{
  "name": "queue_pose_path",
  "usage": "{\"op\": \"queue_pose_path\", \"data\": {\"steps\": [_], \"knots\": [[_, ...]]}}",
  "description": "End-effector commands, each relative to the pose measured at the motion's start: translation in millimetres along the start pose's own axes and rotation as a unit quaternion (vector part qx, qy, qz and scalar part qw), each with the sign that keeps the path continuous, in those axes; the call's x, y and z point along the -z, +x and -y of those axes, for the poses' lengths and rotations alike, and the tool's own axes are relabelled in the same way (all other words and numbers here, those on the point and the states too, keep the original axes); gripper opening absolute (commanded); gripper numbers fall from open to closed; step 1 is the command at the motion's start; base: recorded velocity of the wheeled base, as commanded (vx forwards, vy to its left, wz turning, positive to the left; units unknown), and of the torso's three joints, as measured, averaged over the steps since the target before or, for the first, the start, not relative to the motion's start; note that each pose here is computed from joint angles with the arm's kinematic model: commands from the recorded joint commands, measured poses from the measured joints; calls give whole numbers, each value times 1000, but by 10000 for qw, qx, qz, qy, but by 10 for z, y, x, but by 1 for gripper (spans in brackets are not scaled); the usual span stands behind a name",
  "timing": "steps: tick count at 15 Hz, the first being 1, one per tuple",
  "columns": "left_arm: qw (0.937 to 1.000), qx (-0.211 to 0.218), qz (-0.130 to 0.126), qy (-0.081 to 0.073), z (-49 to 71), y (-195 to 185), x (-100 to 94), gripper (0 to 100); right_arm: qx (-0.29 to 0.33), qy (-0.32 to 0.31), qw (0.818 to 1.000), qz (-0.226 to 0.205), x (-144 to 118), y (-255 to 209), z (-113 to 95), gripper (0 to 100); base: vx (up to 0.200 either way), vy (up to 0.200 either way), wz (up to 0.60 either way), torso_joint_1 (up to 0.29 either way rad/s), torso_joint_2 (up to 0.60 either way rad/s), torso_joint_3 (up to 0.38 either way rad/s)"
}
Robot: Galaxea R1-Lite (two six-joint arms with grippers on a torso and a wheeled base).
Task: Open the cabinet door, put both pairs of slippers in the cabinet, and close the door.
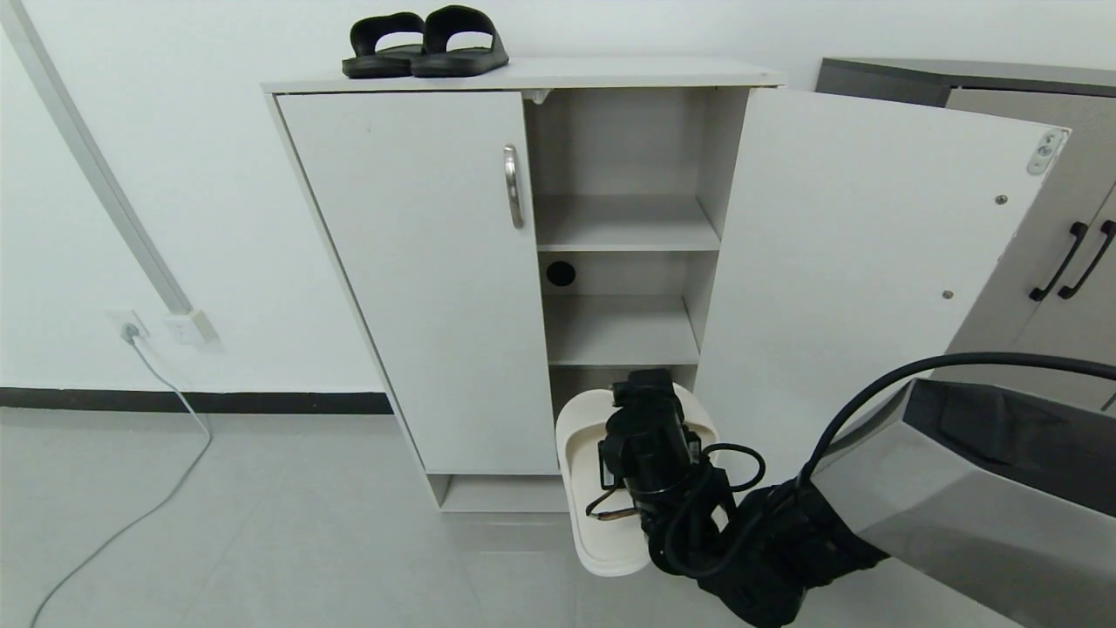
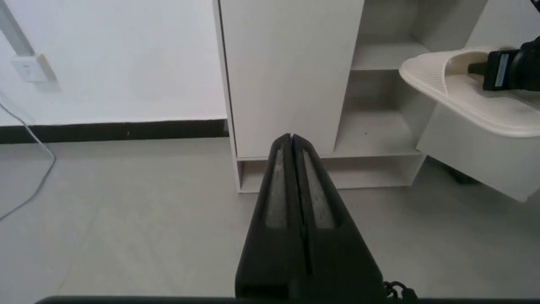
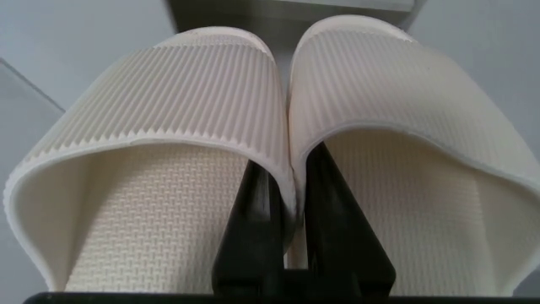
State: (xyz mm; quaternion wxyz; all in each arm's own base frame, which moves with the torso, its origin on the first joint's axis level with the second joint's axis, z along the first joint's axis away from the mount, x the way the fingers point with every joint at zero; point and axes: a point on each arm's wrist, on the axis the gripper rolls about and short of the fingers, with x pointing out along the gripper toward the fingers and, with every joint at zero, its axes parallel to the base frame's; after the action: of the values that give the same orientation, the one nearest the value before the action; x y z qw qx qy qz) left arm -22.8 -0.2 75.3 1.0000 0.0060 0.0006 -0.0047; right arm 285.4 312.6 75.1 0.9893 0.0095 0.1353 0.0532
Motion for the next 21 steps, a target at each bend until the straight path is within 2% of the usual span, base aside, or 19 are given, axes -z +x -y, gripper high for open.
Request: {"op": "queue_pose_path", "data": {"steps": [1, 8, 16, 19, 21], "knots": [[10000, 7, -9, 2, 0, 1, -1, 0, 4, -42, 10000, -43, 46, 11, -1, 0, 0, 0, 0, 0, 0, 0], [10000, 7, -9, 2, 0, 1, -1, 0, -30, -22, 10000, -3, 57, 5, -28, 0, 0, 0, 0, 1, 2, -57], [10000, -1, -9, 2, 0, 1, -1, 0, -88, -11, 9918, 1277, -140, -43, -43, 0, 0, 0, 0, 2, 3, -194], [10000, -1, -9, 2, 0, 1, -1, 0, -38, 27, 9875, 1578, -139, 31, -20, 0, 0, 0, 0, 5, 2, -178], [10000, -1, -9, 2, 0, 1, -1, 0, -6, 26, 9867, 1624, -161, 46, 5, 0, 0, 0, 0, 6, 1, -47]]}}
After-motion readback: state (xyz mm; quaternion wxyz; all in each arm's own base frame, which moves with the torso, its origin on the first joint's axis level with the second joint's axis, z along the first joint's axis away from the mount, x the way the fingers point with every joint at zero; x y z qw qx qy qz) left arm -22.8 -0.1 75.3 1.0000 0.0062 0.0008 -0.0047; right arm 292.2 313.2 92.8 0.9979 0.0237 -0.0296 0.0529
